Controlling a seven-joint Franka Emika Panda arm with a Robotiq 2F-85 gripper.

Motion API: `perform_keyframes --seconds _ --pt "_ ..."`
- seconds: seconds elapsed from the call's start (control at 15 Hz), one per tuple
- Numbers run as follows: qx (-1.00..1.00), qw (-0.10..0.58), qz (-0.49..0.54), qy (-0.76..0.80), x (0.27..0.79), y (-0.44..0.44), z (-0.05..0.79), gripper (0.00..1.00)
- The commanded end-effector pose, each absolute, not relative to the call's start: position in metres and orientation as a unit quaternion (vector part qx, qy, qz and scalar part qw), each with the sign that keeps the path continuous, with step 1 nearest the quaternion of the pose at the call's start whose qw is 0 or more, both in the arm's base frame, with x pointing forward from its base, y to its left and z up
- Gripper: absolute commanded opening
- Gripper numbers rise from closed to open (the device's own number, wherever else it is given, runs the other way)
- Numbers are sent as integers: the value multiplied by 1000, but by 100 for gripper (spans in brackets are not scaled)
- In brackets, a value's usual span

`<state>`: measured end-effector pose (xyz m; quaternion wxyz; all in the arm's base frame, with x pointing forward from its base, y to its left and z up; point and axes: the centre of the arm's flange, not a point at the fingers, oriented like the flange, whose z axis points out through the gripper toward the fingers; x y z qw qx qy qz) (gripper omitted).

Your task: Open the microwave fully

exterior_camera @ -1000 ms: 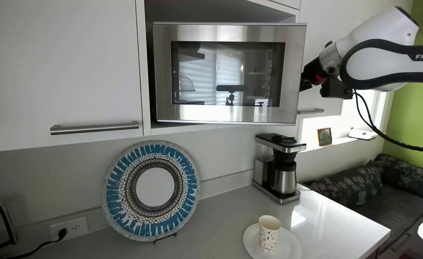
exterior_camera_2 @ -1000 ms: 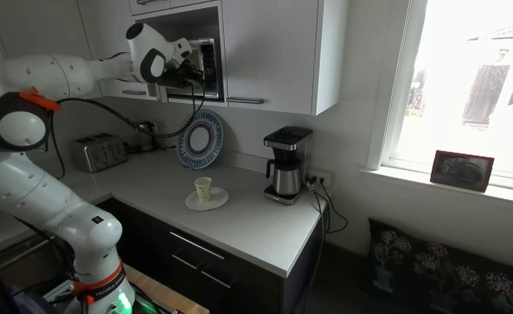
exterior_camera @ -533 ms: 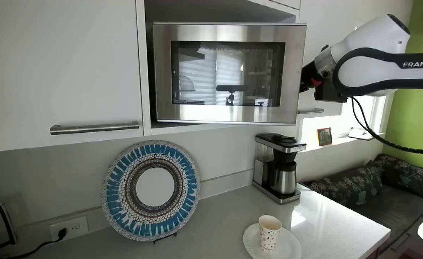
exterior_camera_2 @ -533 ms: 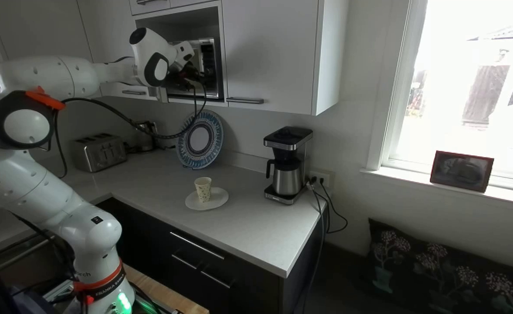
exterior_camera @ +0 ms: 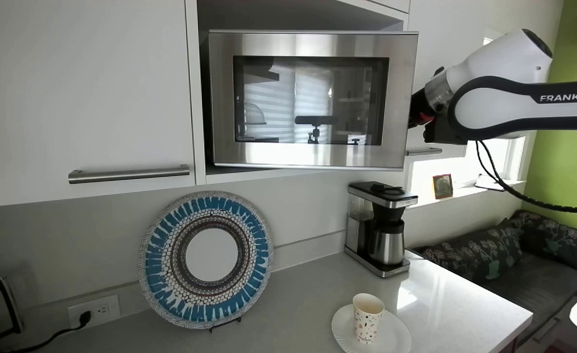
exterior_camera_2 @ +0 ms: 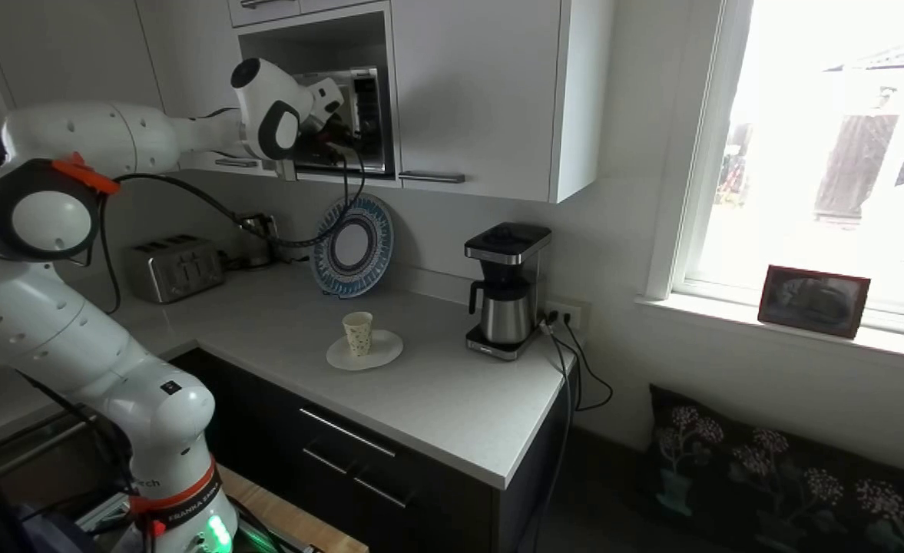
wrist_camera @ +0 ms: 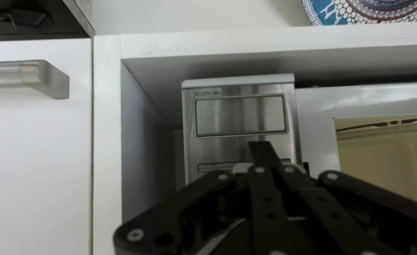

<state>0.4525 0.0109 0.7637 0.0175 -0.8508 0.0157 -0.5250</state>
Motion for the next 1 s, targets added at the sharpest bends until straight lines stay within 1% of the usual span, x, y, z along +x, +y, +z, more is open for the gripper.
perform_keyframes --seconds 0.0,0.93 --pt "-847 10 -532 14 451 15 753 0" --pt "-836 8 -549 -2 455 17 750 0"
